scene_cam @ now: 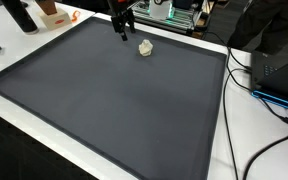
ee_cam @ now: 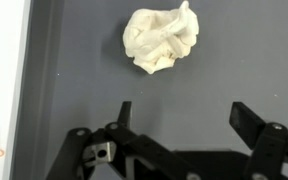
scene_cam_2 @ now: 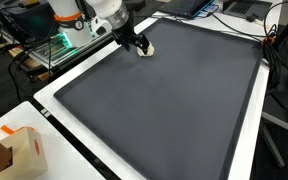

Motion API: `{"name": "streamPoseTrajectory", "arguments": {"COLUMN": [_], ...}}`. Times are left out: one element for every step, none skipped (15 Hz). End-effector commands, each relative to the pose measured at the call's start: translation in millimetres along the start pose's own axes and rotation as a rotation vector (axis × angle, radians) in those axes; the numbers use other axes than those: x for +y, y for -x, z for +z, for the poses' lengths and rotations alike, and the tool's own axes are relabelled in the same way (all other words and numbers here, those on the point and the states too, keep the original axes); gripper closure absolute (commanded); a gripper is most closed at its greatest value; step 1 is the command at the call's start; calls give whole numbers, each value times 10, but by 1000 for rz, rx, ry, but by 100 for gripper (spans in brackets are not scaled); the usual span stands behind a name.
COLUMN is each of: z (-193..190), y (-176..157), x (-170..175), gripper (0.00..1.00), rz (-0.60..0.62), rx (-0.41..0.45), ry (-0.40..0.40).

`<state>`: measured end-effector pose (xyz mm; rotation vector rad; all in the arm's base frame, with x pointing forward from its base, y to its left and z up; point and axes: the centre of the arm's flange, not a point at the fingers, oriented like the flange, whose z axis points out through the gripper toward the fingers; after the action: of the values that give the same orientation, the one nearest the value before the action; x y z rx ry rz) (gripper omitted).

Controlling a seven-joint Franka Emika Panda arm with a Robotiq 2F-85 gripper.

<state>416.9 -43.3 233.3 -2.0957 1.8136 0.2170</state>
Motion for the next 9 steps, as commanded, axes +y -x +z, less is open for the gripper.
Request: {"name": "streamPoseTrajectory", "arguments": {"z": [-16,-14,-12,-12,-11,-13,-14,-17,-25], "y": [42,43,44,48,50,56,63,73,84], "x": [117,119,121,121,122,120,119,118,116], "gripper": [0,0,0,0,0,0,0,0,0], "rz": [-3,-4,-7,-12,-15,-24,-31,-43,-58], "rx": [-6,-6,-8,-8,-7,-7,-7,-6,-4], "ry": [-5,-3,-1,1,4,7,10,12,18]}}
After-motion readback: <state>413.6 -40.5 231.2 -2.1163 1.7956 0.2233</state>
